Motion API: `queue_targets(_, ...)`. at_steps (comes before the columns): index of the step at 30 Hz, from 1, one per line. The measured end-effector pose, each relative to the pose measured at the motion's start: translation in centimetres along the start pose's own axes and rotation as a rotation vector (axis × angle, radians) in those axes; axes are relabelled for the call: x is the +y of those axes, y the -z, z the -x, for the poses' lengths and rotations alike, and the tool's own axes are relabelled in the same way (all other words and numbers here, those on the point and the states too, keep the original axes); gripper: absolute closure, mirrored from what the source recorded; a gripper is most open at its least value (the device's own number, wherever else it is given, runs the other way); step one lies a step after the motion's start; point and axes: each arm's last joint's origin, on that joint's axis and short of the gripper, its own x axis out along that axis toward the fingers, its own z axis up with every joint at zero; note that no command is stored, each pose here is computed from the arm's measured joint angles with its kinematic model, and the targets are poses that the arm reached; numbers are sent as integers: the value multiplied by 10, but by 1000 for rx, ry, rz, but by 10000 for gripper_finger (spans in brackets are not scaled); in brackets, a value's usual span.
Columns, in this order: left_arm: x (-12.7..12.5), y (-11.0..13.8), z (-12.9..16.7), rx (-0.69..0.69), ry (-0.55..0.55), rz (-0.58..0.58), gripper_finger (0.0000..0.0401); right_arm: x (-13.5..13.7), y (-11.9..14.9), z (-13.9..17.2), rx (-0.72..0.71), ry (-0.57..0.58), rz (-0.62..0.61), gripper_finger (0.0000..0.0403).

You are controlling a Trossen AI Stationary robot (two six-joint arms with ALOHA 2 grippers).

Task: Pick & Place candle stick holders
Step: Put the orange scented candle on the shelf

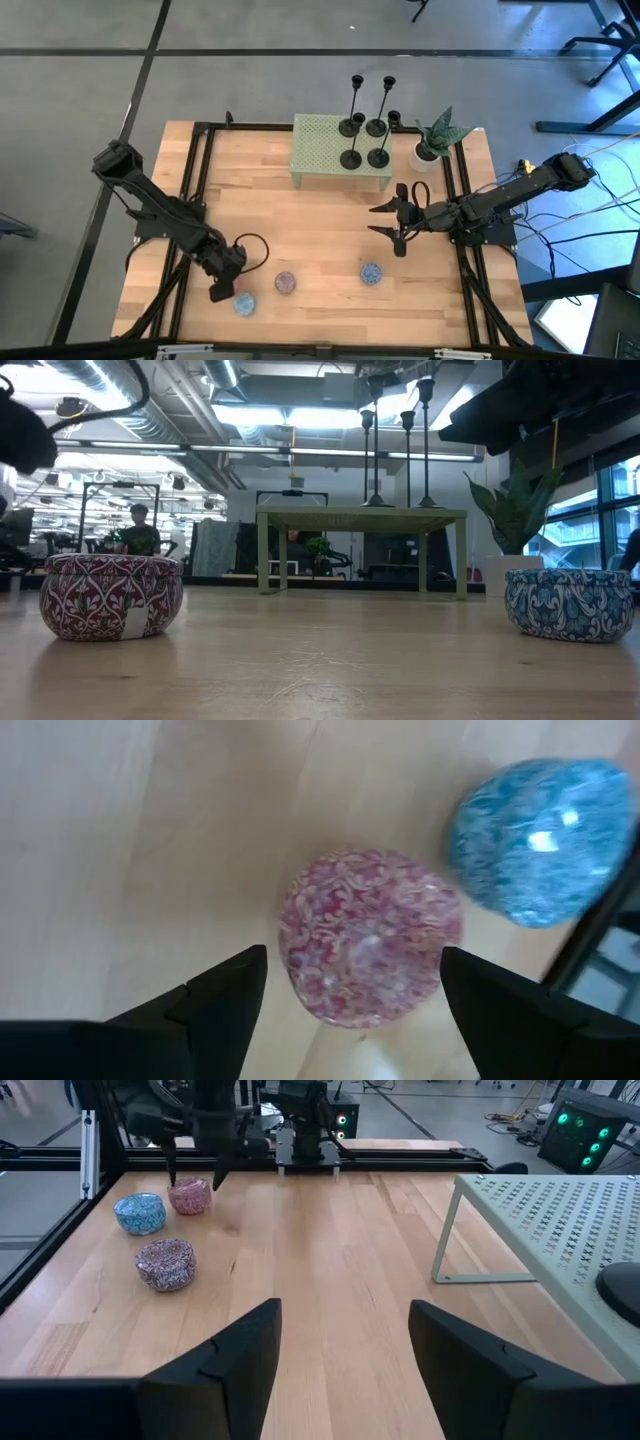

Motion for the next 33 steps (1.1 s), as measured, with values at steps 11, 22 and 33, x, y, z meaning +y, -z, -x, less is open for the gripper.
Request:
queue_targets(11, -6, -5, -26, 57, -16, 5, 107, 0, 0, 0, -2, 0, -1, 178)
queue_targets(22, -3, -7, -25, 62, -24, -9, 113, 0, -1, 0, -5, -1, -2, 178)
queue_targets(33, 13, -30, -20, 60, -24, 90, 126, 0, -1, 0, -5, -1, -2, 178)
